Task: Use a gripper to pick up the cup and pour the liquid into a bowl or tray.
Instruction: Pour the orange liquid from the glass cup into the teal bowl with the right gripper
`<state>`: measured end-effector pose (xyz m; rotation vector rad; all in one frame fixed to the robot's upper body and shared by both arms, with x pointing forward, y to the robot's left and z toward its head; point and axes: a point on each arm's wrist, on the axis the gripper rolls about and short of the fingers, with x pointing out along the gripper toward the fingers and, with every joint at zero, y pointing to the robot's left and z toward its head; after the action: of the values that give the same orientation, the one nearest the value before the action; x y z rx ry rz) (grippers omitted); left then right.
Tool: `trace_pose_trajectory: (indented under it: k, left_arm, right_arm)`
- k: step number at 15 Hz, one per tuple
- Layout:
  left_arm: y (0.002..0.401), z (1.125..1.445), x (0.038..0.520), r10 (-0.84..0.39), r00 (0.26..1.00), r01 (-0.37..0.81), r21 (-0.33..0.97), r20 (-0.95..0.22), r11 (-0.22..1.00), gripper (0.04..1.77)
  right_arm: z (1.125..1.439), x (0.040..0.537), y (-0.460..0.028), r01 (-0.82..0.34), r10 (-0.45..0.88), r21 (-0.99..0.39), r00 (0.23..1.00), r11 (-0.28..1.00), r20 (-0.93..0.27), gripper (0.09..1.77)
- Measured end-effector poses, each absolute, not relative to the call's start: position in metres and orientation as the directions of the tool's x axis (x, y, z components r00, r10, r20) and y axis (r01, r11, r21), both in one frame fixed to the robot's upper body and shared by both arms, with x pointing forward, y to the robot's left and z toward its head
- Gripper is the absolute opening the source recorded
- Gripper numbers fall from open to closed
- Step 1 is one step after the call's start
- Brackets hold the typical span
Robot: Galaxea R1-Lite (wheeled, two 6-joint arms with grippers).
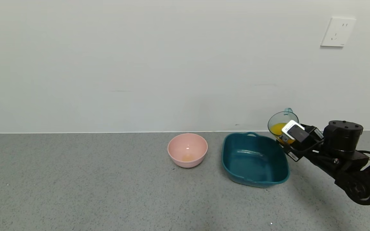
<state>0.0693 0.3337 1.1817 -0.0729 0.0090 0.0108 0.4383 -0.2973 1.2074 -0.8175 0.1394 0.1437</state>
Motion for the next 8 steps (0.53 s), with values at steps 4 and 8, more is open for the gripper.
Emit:
trace_pose_trajectory:
  k: [4, 8]
  left_arm:
    - [0.3337, 1.1817, 0.0693, 0.01, 1.0, -0.011, -0.073, -0.009, 0.997, 1.72]
    - [0.3337, 1.1817, 0.0693, 0.01, 1.0, -0.011, -0.073, -0.009, 0.997, 1.72]
  right_arm:
    - [1.2054, 0.4379, -0.2956, -0.203, 0.076, -0.753, 0.977, 0.625, -0.2, 1.33]
    - [1.2047, 0.4381, -0.2913, -0.208, 0.059, -0.784, 0.975, 0.585, -0.214, 1.33]
